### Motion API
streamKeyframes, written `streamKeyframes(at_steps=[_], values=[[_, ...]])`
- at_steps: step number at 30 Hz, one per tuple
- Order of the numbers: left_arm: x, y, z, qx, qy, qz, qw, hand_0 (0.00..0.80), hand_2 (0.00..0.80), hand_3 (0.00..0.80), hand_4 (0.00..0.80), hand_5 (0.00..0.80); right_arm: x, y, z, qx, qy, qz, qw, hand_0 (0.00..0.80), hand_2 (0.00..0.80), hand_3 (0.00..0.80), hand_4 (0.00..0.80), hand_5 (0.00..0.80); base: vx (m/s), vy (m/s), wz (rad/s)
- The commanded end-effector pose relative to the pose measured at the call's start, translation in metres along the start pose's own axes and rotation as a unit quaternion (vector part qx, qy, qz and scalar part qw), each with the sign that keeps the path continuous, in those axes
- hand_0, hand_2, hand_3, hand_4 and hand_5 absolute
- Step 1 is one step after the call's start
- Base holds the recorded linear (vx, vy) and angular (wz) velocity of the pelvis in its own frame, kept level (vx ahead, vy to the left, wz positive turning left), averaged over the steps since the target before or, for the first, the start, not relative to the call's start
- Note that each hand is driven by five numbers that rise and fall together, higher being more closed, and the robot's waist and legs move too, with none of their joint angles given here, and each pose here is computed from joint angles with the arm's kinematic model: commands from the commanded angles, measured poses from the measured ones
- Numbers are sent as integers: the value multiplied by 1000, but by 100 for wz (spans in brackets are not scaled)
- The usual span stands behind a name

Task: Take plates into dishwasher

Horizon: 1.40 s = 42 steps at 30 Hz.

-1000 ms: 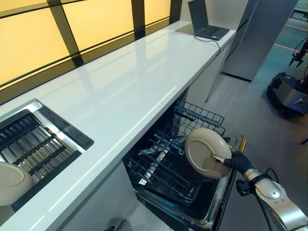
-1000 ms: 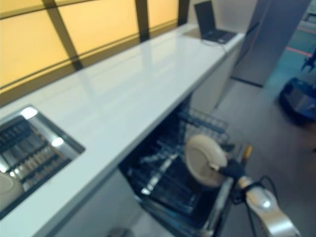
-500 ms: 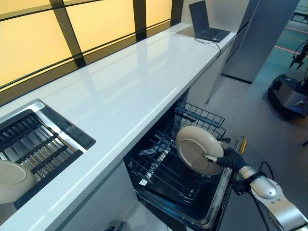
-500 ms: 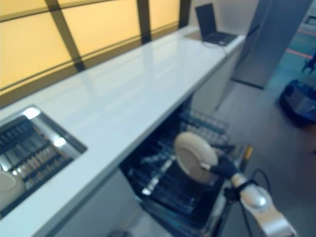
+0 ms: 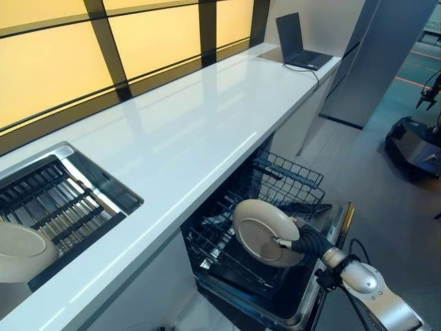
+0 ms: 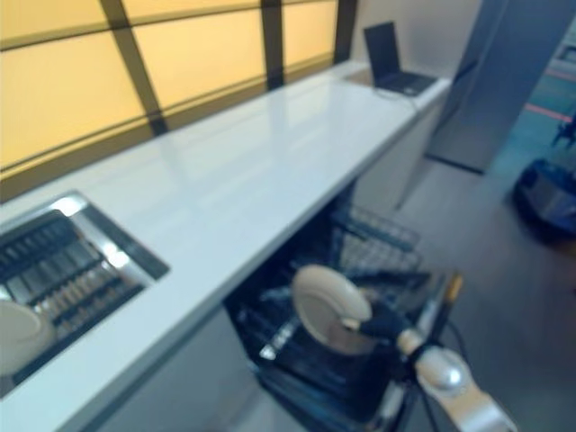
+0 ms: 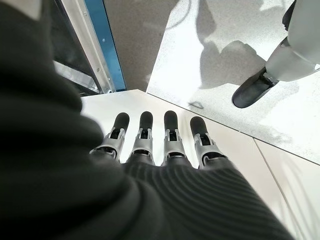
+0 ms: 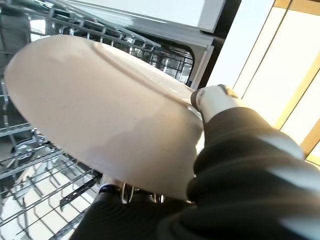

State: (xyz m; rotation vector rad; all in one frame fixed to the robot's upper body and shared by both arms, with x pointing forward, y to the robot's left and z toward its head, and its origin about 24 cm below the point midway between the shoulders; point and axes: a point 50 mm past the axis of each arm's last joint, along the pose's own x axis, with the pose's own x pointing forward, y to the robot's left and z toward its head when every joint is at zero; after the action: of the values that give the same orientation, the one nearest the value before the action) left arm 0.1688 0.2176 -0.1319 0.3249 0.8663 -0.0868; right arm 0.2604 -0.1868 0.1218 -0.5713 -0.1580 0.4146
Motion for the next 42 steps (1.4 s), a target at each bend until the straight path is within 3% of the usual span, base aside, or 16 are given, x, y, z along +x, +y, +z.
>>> streamKeyframes(at_steps=[1,14,42], values=[[4,15,13,18,-13,22,999,0,0,0,0,0,8,-2,46,-21,-116,-2,993,800,800,800,800,800,0,0,0],[5,12,19,22,-21,17,999,0,0,0,0,0,11,13,37,-23,-93,24,995,800,800,800,800,800,0,0,0],[8,10,24,45,-23,2,999,0,0,0,0,0,27,4,-14,-83,35,-33,995,800,800,800,800,800,1,-1,2]])
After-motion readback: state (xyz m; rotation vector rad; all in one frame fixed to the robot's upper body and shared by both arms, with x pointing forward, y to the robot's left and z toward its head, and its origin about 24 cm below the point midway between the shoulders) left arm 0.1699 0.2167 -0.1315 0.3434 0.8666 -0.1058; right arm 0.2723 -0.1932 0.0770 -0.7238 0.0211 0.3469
